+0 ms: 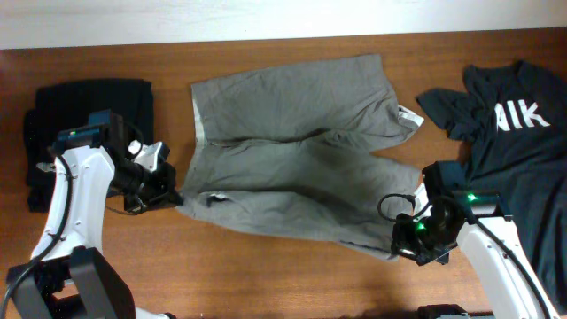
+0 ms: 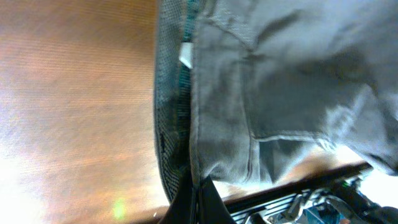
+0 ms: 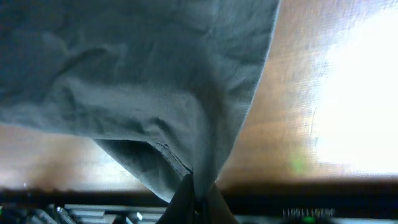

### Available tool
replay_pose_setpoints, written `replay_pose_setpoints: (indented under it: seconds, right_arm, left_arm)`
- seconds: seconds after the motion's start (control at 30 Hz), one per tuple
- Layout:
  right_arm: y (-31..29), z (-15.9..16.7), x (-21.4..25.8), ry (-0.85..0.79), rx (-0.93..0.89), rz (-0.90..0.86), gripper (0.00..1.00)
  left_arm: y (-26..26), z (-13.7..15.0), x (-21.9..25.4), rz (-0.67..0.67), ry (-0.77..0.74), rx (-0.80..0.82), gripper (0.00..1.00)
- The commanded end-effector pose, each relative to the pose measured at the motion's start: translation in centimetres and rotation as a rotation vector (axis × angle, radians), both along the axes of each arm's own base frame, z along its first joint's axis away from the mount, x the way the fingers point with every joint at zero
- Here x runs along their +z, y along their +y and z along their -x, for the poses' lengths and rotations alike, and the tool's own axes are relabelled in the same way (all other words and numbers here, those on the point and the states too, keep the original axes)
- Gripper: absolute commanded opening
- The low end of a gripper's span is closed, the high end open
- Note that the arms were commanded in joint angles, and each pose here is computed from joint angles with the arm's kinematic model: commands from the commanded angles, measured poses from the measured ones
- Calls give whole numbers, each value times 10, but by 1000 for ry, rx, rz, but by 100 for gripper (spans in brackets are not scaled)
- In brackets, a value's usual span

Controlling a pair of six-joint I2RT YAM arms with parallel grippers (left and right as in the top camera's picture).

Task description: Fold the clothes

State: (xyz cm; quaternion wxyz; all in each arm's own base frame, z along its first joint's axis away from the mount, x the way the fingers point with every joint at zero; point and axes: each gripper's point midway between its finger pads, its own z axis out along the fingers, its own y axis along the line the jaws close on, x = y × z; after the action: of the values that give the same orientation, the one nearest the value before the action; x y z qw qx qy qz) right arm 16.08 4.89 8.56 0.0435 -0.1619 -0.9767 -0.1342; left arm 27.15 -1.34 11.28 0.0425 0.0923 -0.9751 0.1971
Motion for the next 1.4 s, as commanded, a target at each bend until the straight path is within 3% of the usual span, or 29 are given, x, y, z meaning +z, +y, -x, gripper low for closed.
replay_pose_setpoints:
  seconds: [0.0, 0.1, 0.2, 0.3, 0.37, 0.4, 0.5, 0.67, 0.77, 0.83, 0.87, 1.13, 1.37]
  right_arm:
    - [3, 3, 8, 0, 6, -24, 4]
    - [6, 11, 10, 37, 1, -42, 4]
    - [7, 16, 11, 56, 0, -50, 4]
    - [11, 23, 13, 86, -1, -69, 4]
    - [14, 29, 15, 112, -3, -89, 16]
    - [18, 31, 17, 118, 11, -118, 20]
    - [30, 26, 31, 65, 93, -202, 32]
    - [23, -12, 73, -103, 113, -147, 46]
    - [5, -31, 90, -189, 115, -30, 54]
    - [-1, -45, 95, -236, 114, 14, 54]
    - [-3, -52, 94, -253, 113, 23, 53]
    - [-18, -101, 54, -214, 112, 115, 53]
    - [-19, -133, 13, -174, 134, 117, 57]
  left_arm:
    - [22, 6, 3, -142, 35, 61, 2]
    - [27, 12, 2, -176, 64, 67, 2]
    - [29, 18, 2, -191, 91, 63, 14]
    - [29, 27, 3, -194, 129, 57, 39]
    - [28, 31, 4, -192, 145, 55, 60]
    - [28, 31, 4, -192, 146, 55, 64]
    - [28, 25, 8, -190, 122, 59, 64]
    - [22, -8, 37, -140, -15, 74, 59]
    - [16, -32, 50, -92, -120, 82, 42]
    - [7, -45, 52, -50, -176, 74, 26]
    - [3, -51, 50, -40, -197, 62, 24]
    - [-28, -78, 19, -36, -226, -80, 29]
    - [-32, -96, -35, -31, -151, -105, 46]
